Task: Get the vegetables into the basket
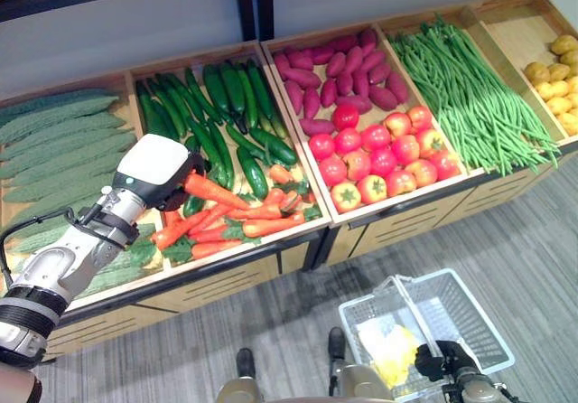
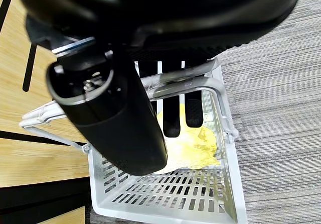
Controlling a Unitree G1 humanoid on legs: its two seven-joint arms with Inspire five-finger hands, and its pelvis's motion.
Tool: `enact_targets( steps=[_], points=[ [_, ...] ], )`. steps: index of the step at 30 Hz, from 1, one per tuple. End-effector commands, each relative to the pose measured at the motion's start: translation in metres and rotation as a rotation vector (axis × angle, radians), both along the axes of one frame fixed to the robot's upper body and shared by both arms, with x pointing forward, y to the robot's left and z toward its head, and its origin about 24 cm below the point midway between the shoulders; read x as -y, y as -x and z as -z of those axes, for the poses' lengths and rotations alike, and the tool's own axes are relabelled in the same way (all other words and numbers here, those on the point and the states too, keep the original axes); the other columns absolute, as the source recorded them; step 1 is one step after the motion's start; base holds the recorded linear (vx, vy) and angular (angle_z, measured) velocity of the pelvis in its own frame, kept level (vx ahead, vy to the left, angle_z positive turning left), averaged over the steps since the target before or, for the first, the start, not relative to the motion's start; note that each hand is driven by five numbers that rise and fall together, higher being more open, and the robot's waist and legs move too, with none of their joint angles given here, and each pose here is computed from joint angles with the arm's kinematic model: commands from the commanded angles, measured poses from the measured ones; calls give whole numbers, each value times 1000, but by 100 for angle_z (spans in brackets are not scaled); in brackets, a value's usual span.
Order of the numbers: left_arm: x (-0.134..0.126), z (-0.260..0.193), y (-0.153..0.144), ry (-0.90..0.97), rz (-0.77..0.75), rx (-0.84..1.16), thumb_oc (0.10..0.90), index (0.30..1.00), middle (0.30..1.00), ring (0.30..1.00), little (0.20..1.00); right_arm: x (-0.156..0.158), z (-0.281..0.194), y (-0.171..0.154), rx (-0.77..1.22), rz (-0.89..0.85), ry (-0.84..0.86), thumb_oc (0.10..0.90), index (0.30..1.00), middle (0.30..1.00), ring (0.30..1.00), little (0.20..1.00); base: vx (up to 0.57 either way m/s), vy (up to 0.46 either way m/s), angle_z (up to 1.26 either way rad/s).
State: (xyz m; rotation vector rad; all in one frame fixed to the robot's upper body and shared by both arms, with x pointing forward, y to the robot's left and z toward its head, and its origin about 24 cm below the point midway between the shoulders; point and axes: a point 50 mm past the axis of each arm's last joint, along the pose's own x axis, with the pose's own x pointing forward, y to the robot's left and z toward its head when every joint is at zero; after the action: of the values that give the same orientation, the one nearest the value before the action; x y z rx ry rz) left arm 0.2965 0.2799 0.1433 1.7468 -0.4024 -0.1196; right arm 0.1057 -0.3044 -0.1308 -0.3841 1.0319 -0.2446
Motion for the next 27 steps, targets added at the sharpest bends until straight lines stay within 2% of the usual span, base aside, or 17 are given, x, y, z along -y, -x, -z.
enact_targets(
  steps=[1, 14, 27],
  points=[
    [5, -70, -10, -8, 51, 244, 400, 300, 300, 300, 300, 15, -11, -7, 49, -16, 51, 400, 300, 300, 300, 300, 0, 0, 0],
    [22, -82, -8, -77, 148, 236, 400, 300, 300, 300, 300, 17, -10, -2, 37, -9, 48, 400, 300, 300, 300, 300, 0, 0, 0],
    [8, -56, -10, 3, 71, 149, 400, 300, 300, 300, 300, 17, -9, 1, 25, -15, 50, 400, 300, 300, 300, 300, 0, 0, 0]
  ],
)
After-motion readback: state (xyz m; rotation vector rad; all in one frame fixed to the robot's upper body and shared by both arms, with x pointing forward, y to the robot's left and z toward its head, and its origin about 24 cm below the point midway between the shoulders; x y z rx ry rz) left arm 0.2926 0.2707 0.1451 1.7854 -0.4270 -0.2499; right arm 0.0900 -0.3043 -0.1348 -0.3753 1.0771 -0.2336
